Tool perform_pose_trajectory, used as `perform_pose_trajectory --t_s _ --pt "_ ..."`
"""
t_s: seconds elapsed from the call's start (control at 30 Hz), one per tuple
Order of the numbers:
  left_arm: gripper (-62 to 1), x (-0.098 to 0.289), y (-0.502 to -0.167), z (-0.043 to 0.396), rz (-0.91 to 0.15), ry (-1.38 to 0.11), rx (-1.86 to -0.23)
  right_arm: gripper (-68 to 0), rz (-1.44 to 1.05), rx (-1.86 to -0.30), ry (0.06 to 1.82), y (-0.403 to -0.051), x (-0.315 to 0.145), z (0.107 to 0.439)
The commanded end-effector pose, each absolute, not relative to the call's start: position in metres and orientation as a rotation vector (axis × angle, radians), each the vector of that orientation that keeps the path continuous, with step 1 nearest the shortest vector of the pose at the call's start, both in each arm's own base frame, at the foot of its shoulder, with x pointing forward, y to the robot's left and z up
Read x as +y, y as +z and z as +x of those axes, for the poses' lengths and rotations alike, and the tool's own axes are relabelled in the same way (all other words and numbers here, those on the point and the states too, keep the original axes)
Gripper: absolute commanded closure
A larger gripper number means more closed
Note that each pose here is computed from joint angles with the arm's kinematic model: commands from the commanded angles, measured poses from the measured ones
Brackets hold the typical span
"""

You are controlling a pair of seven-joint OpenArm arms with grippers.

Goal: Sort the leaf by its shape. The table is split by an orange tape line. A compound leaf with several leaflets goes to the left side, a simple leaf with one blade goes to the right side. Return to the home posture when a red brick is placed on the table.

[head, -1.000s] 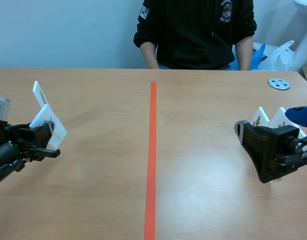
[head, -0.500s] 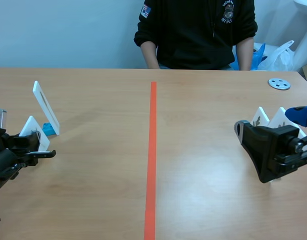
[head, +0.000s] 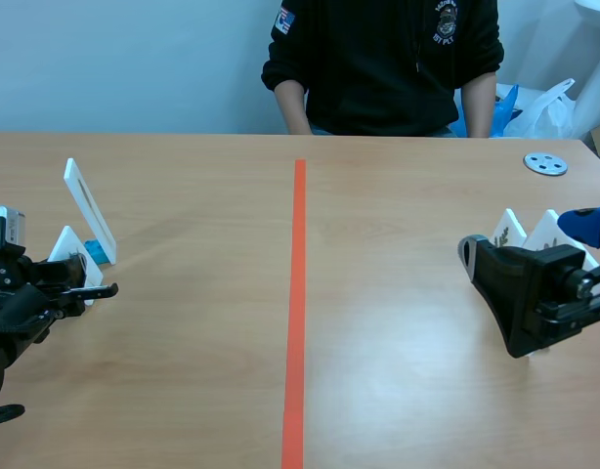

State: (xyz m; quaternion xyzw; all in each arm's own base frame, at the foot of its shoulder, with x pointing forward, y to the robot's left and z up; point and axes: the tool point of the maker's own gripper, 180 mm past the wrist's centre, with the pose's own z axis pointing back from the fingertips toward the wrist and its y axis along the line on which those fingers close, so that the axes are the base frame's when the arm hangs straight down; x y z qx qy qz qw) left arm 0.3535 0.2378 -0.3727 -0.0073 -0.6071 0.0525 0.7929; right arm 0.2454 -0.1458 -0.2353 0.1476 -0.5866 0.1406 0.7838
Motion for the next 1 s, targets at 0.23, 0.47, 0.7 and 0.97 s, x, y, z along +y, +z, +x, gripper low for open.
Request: perform_pose_trajectory --t_s 0.23,0.47,0.7,0.97 --pt "-31.7 0.243 -0.357 0.36 -0.008 0.099 -1.352 -67.9 0.321 -1.302 0.307 -0.226 -0.147 0.248" --pt "-40.7 0.243 -0.337 0.365 -0.008 0.063 -1.388 -67.9 0.321 -1.302 0.307 -0.226 -0.147 0.248" --pt "-48.3 0.222 -0.289 0.36 -0.06 -0.03 -1.431 -67.9 0.32 -1.302 0.308 -0.226 -0.147 0.248" --pt "-62.3 0.147 -0.241 0.318 -0.279 -0.261 -1.469 -67.9 0.32 -1.301 0.308 -0.226 -0.147 0.248"
